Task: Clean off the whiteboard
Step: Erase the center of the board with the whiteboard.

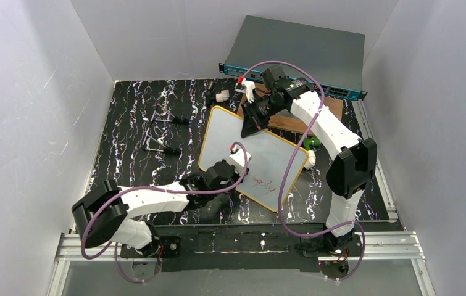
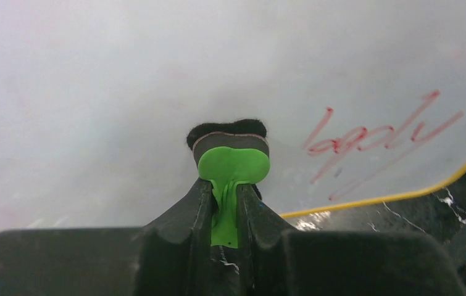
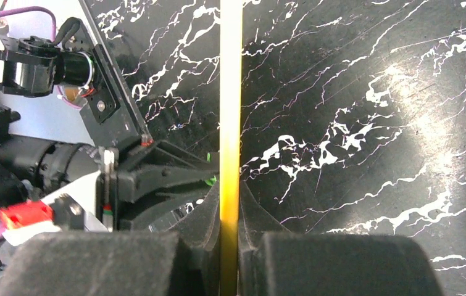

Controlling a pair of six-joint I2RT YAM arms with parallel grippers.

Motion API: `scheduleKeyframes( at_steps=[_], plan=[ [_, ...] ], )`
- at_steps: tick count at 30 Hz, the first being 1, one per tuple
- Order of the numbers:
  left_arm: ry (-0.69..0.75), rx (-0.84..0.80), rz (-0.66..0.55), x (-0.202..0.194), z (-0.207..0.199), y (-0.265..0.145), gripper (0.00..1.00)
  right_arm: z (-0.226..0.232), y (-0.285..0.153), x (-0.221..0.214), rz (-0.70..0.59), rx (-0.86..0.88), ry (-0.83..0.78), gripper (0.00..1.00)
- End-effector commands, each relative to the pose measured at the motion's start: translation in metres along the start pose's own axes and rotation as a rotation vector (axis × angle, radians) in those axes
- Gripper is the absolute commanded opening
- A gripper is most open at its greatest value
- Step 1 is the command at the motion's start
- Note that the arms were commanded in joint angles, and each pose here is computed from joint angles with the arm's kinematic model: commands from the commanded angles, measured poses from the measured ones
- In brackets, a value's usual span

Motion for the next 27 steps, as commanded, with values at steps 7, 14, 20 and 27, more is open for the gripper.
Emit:
scheduleKeyframes(
  at_steps=[7,14,20,27],
  plan=[
    [-0.023,0.000,-0.047,0.008,0.005,-0.003,0.00,0.037,0.001,-0.007,0.035,0.203,0.061,0.01],
    [0.036,-0.060,-0.073,0.010,-0.015,-0.009,0.00,0.035,0.002,-0.007,0.041,0.204,0.060,0.01],
    [-0.034,-0.037,-0.111,0.012,-0.010,-0.018,0.00,0.036,0.001,-0.010,0.045,0.204,0.042,0.01],
    [-0.283,-0.093,-0.101,0.003,0.009,-0.018,0.00,0.036,0.000,-0.010,0.045,0.201,0.032,0.01]
  ],
)
Point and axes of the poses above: each gripper's point midway between its finger pads, its own y axis out along the fingers, its own z axis along the line the jaws close on, x = y × z, the point moved 8 cm from there along -y, back along the fingers, and after that the axes turned 8 degrees about y, right-handed, at the moved point
